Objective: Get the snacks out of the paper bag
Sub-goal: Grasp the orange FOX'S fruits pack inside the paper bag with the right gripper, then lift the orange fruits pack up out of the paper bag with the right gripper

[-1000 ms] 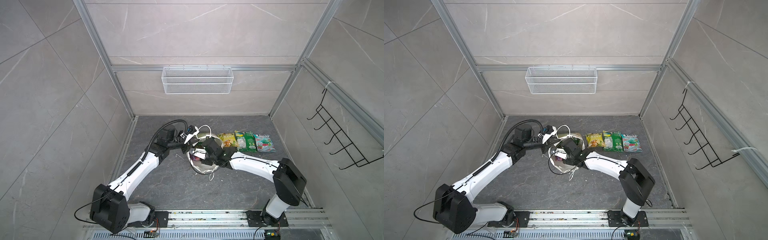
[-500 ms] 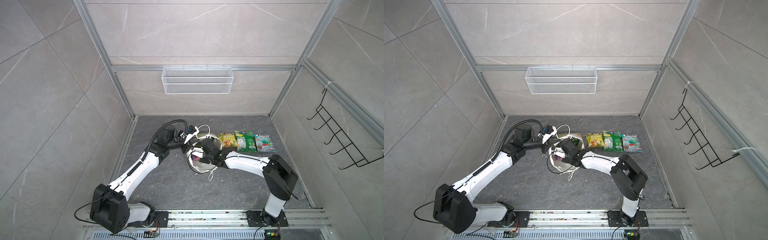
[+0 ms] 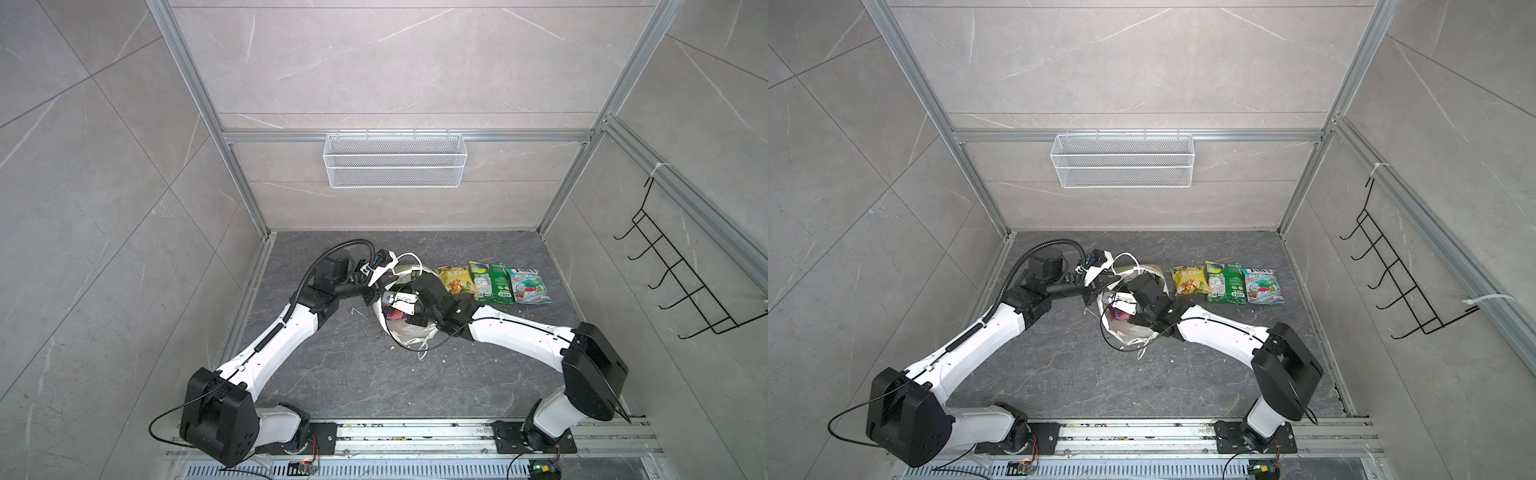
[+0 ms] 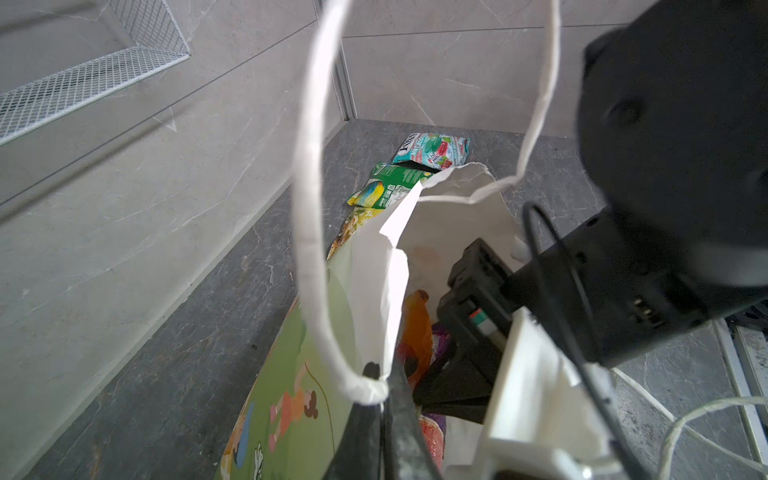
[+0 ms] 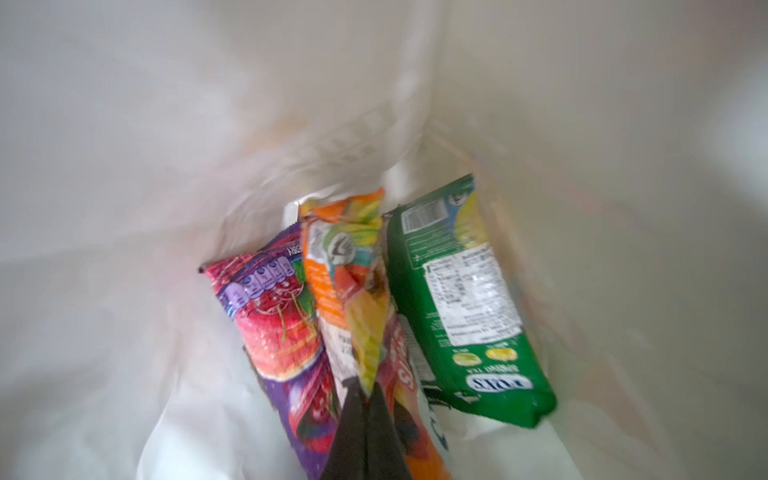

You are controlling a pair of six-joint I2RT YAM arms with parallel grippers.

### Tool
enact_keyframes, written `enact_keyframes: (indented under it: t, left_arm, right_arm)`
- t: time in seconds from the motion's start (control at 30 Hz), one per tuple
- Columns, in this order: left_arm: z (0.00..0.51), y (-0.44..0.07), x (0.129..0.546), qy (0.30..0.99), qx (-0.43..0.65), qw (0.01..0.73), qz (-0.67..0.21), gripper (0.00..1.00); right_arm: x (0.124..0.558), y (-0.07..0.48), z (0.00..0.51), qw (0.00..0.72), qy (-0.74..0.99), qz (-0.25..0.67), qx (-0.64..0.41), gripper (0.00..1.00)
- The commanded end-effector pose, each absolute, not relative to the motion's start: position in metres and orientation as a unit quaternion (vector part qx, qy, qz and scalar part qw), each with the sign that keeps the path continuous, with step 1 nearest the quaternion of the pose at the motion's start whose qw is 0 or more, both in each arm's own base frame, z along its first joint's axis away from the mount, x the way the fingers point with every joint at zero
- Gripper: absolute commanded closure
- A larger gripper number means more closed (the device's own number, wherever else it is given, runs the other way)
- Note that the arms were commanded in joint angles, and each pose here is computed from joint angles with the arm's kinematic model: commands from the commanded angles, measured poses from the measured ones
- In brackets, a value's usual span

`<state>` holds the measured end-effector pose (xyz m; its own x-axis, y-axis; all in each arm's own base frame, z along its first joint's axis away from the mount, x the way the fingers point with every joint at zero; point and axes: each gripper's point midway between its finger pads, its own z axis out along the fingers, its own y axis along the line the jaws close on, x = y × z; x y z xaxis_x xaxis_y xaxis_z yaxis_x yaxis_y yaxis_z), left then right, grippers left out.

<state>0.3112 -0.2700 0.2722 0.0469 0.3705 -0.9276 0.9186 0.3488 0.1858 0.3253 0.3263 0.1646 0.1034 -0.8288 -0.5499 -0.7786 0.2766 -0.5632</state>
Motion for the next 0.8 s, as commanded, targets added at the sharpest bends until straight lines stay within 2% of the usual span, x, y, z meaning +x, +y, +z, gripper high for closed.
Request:
enact_keyframes:
  t: [0.0, 0.33, 0.77]
  left_arm:
    - [0.293, -0.271, 0.310, 0.608, 0.509, 0.550, -0.263, 1.00]
    - [0.291, -0.270, 0.317, 0.617, 0.500, 0.552, -0.254, 1.00]
    - [0.296, -0.271, 0.329, 0.621, 0.487, 0.563, -0.246, 1.00]
  right_arm:
    - [0.308, 0.326, 0.183, 0.451, 0.664, 0.001, -0.597, 1.00]
    - [0.272, 0.327, 0.238, 0.489, 0.633, 0.040, -0.599, 1.00]
    - [0.246, 0.296, 0.323, 0.573, 0.615, 0.075, -0.537, 1.00]
